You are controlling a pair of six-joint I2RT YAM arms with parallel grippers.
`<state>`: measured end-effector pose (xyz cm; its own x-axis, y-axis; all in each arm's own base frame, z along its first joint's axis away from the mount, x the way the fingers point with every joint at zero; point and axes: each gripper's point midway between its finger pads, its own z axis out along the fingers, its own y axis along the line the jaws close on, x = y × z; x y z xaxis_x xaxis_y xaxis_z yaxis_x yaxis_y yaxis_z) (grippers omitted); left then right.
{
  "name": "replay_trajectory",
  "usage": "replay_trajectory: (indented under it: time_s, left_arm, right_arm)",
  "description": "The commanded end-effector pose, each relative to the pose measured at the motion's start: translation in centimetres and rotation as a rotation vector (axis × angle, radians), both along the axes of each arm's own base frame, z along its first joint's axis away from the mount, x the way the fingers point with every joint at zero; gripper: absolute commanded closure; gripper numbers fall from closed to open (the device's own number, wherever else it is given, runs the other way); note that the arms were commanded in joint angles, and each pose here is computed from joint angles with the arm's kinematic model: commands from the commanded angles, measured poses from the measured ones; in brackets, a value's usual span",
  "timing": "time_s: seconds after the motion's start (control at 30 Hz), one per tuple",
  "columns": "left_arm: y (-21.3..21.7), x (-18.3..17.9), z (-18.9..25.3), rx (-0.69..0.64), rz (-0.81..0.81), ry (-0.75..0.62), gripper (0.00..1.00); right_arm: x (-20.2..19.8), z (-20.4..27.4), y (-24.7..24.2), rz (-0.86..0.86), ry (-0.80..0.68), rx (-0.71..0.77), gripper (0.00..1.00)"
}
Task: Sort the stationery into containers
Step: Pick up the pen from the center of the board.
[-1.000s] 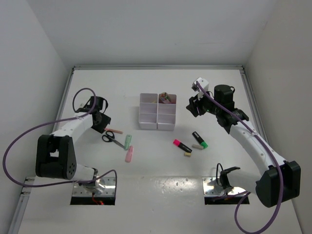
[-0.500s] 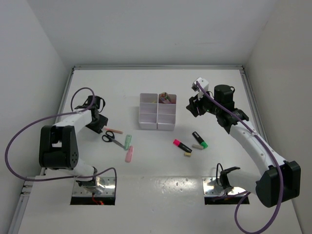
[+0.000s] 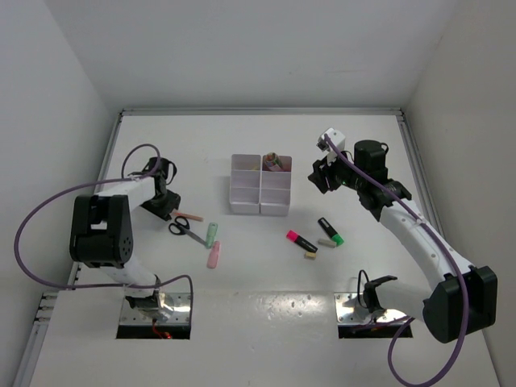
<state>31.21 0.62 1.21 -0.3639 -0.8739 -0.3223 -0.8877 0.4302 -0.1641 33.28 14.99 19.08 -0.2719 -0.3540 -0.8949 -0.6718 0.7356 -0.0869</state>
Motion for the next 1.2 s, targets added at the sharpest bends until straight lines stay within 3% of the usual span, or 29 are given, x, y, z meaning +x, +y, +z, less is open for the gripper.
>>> replay_trajectory:
  time_s: [0.0, 0.27, 0.63, 0.87, 1.0, 1.17]
  left_arm:
    - [0.5, 1.3, 0.8, 0.005, 0.005, -0.03, 0.54]
    - [0.5, 1.7, -0.5, 0.006, -0.003, 0.01, 0.57]
    - [0.2, 2.5, 0.0, -0.003, -0.037, 0.021, 0.72]
    - [-0.2, 3.1, 0.3, -0.017, -0.098, 0.031, 0.98]
    - [-0.6, 5.0, 3.2, -0.009, -0.15, -0.041, 1.0]
    - [-2.2, 8.5, 11.4, 0.036, -0.26, -0.256, 1.0]
  right_arm:
    - [0.3, 1.3, -0.1, -0.005, -0.048, 0.006, 0.5]
    - [0.3, 1.3, -0.1, -0.005, -0.048, 0.006, 0.5]
    - [0.2, 1.7, -0.2, -0.005, -0.056, 0.008, 0.5]
    - [0.2, 1.7, -0.2, -0.005, -0.056, 0.008, 0.5]
    - [0.2, 1.7, 0.0, 0.003, -0.055, 0.012, 0.5]
    - [0.1, 1.7, 0.1, 0.011, -0.054, 0.016, 0.52]
